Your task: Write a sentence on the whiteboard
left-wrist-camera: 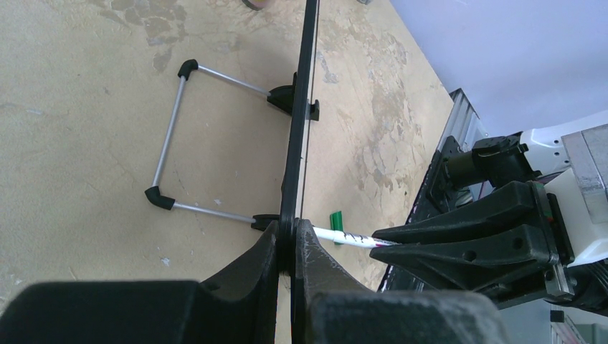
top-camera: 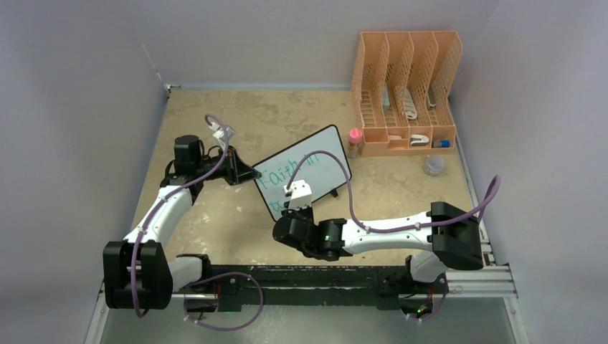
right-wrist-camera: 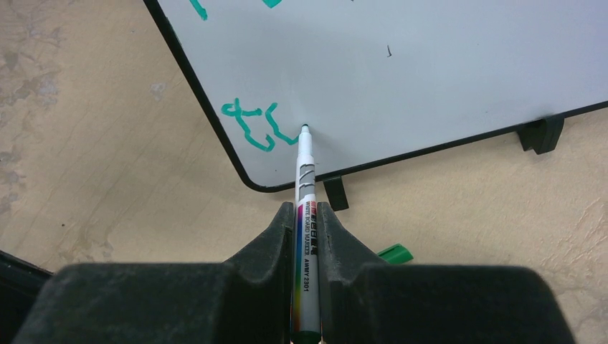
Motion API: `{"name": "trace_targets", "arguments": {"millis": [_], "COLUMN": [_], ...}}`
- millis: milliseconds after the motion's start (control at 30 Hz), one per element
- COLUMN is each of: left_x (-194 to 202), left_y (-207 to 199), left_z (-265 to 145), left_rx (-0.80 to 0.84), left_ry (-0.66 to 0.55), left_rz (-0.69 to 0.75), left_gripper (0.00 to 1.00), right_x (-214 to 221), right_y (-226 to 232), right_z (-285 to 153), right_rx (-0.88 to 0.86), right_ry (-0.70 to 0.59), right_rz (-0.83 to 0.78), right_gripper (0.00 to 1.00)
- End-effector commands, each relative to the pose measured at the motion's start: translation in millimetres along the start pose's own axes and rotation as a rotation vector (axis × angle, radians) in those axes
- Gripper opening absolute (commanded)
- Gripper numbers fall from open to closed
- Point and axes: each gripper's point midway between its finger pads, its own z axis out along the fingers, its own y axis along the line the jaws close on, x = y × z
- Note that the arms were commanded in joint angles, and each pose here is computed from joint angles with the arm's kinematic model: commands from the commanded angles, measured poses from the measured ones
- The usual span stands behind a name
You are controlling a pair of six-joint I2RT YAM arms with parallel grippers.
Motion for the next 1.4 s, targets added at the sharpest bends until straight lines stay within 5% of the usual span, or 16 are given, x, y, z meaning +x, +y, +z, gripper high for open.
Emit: {"name": "trace_targets", "arguments": {"millis": [0,1367], "left_x": [2,1], "left_y": [4,4], "left_z": [3,3], "left_rx": [-0.019,-0.027], "left_ry": [0.019,0.015], "left_rz": [0.008,0.013], "left_gripper": [0.00,0.00], "right_x": [-31,-32], "right_y": [4,19], "right_z": [4,1], "right_rx": [0.021,-0.072], "right_ry": [-0.090,-0.075], "right_rz": [0.062,0.048], "right_gripper": [0.00,0.00]}}
